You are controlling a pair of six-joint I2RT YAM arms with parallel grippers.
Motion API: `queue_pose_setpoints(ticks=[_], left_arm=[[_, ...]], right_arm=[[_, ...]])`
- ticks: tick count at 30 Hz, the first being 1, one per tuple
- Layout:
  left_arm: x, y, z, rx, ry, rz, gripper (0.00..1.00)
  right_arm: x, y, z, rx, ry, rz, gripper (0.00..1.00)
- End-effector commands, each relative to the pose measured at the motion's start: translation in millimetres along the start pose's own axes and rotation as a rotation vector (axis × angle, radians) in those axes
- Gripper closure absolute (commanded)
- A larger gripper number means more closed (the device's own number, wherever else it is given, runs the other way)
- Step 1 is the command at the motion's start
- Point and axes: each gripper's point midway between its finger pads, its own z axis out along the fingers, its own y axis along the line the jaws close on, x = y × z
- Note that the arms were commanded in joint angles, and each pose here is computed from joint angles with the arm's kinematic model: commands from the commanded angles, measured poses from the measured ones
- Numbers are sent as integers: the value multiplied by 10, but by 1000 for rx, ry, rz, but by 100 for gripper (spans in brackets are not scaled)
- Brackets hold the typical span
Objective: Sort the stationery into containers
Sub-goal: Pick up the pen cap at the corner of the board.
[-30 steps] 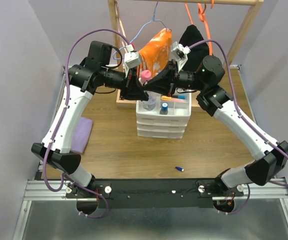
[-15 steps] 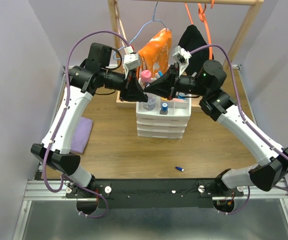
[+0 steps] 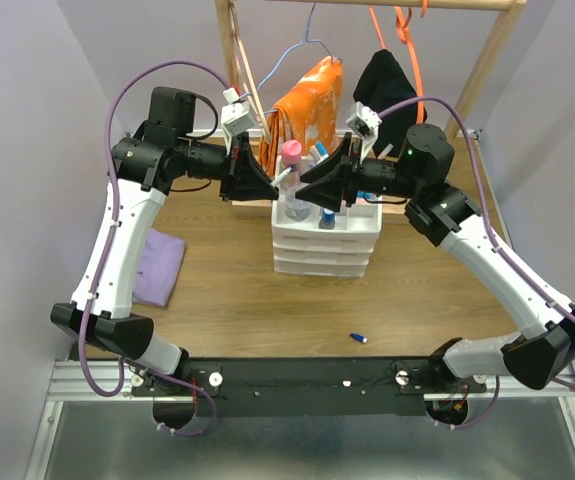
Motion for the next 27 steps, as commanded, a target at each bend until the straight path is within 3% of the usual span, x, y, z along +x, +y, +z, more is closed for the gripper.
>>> queue_pose_setpoints(ticks=[1, 5, 7, 8, 9, 12, 16, 21, 27], left_arm=[[-37, -146, -38, 27, -16, 10, 100], [-14, -118, -59, -9, -1, 32, 100], [13, -127, -88, -38, 12, 40, 100], [65, -85, -105, -70, 32, 57, 100], [112, -98, -120, -78, 45, 59, 100], [349, -87, -145, -118, 90, 15, 100], [629, -153, -174, -133, 128, -8, 100], [924, -208, -200, -147, 171, -40, 100], [1089, -204, -284, -209, 180, -54, 100]], right_arm=[[-28, 89, -142, -3, 85, -96, 45], [266, 227, -402, -24, 245, -155, 44], [387, 299, -574, -43, 305, -270, 45], [612, 364, -733, -55, 398, -240, 45], [688, 374, -824, -87, 440, -346, 45], [1124, 403, -1244, -118, 668, -409, 45], [1665, 306, -1707, -101, 954, -354, 51], [2034, 234, -1930, -146, 1097, -417, 50], [2635, 170, -1932, -140, 1248, -311, 53]])
